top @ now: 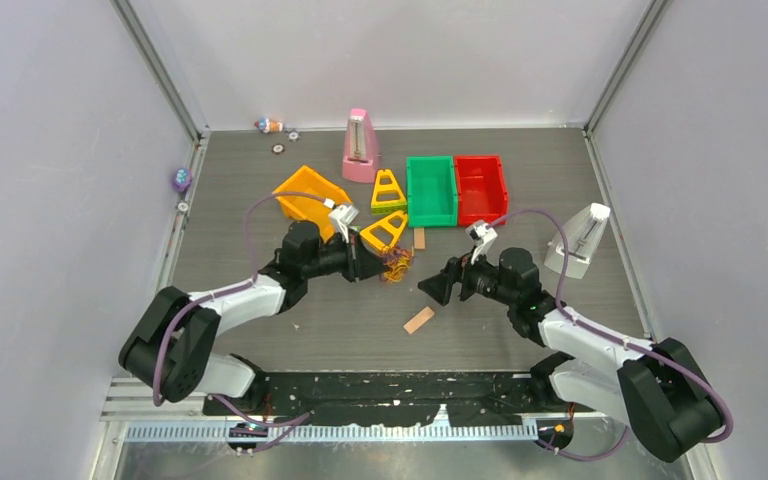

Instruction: Untangle the cables

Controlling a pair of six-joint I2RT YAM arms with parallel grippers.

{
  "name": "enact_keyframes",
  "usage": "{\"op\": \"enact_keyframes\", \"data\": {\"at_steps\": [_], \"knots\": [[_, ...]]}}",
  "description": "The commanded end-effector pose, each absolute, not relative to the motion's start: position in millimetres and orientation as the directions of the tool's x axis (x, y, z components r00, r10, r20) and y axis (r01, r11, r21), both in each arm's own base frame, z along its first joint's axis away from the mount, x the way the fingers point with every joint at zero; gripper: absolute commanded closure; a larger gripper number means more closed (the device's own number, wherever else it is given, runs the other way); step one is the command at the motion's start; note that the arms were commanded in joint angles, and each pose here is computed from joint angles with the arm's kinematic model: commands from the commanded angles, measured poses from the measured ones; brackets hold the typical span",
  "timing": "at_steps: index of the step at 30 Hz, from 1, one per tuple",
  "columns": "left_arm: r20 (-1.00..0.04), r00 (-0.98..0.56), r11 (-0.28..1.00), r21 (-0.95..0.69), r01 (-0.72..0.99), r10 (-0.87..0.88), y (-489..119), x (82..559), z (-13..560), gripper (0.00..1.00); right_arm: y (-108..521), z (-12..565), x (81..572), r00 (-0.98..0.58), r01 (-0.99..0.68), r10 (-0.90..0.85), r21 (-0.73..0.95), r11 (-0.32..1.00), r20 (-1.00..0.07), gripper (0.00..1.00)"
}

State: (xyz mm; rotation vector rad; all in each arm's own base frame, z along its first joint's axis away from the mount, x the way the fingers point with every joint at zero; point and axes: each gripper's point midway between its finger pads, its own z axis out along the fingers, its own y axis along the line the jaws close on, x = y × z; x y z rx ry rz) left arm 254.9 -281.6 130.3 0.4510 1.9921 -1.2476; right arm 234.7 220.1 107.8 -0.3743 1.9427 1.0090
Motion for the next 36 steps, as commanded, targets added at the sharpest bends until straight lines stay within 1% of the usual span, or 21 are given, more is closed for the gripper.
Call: {"op": "enact_keyframes", "data": {"at_steps": [1,5,6,8,10,13,14,15,16,17,18,19,20,21,22,23,25,28,32,36], "knots": [[-0.776,-0.627,0.326,-0.612,0.721,-0.071,-304,243,158,1.00,241,148,234,-0.440,-0.727,0.126,0.435,0.532,-0.889,0.09],[-0.778,-0.627,0.283,-0.611,0.739,-0.040,-314,233,160,1.00,242,154,228,-0.404,-0.750,0.128,0.408,0.521,-0.906,0.16],[-0.778,-0.627,0.275,-0.611,0.743,-0.035,-316,231,161,1.00,242,155,228,-0.399,-0.752,0.128,0.404,0.520,-0.908,0.21],[-0.776,-0.630,0.260,-0.613,0.746,-0.022,-321,228,161,1.00,241,157,226,-0.388,-0.759,0.131,0.397,0.516,-0.912,0.27],[-0.775,-0.632,0.250,-0.615,0.748,-0.013,-324,226,161,1.00,242,159,224,-0.381,-0.768,0.135,0.394,0.505,-0.915,0.29],[-0.769,-0.639,0.237,-0.621,0.747,0.000,-328,224,159,1.00,244,160,222,-0.378,-0.776,0.133,0.392,0.494,-0.916,0.29],[-0.769,-0.639,0.234,-0.621,0.748,0.002,-329,223,160,1.00,245,159,222,-0.383,-0.775,0.131,0.396,0.493,-0.914,0.32],[-0.770,-0.638,0.233,-0.620,0.749,0.002,-330,223,160,1.00,245,159,222,-0.385,-0.775,0.129,0.396,0.493,-0.914,0.39],[-0.769,-0.639,0.236,-0.621,0.748,0.003,-330,223,159,1.00,247,159,222,-0.391,-0.775,0.124,0.399,0.490,-0.912,0.44],[-0.767,-0.642,0.242,-0.622,0.745,0.003,-330,224,158,1.00,247,158,223,-0.393,-0.775,0.122,0.399,0.490,-0.911,0.57],[-0.767,-0.642,0.246,-0.622,0.744,0.003,-330,224,158,0.98,247,158,224,-0.397,-0.771,0.119,0.401,0.495,-0.910,0.64],[-0.767,-0.641,0.256,-0.620,0.742,0.002,-329,225,157,0.96,247,157,224,-0.398,-0.768,0.118,0.401,0.498,-0.910,0.75],[-0.770,-0.638,0.270,-0.615,0.741,-0.002,-328,228,157,0.92,245,156,227,-0.403,-0.756,0.119,0.404,0.515,-0.907,0.80],[-0.773,-0.634,0.290,-0.607,0.740,-0.003,-327,230,156,0.88,244,155,229,-0.403,-0.749,0.119,0.401,0.527,-0.908,0.90],[-0.777,-0.629,0.320,-0.598,0.735,-0.007,-324,233,154,0.84,241,154,232,-0.404,-0.729,0.122,0.399,0.555,-0.907,0.92],[-0.783,-0.622,0.352,-0.585,0.730,-0.011,-320,236,152,0.79,238,153,234,-0.401,-0.721,0.122,0.395,0.570,-0.908,0.94],[-0.795,-0.607,0.412,-0.560,0.719,-0.021,-313,242,150,0.70,234,154,237,-0.392,-0.706,0.130,0.388,0.592,-0.911,0.94],[-0.806,-0.592,0.438,-0.539,0.719,-0.020,-308,243,150,0.59,234,154,236,-0.388,-0.708,0.133,0.387,0.591,-0.912,0.95],[-0.798,-0.602,0.432,-0.548,0.717,-0.014,-311,244,148,0.53,237,154,234,-0.397,-0.718,0.129,0.396,0.572,-0.909,0.94],[-0.783,-0.622,0.444,-0.557,0.702,0.001,-312,246,142,0.43,240,154,232,-0.405,-0.725,0.129,0.404,0.557,-0.905,0.95]]}}
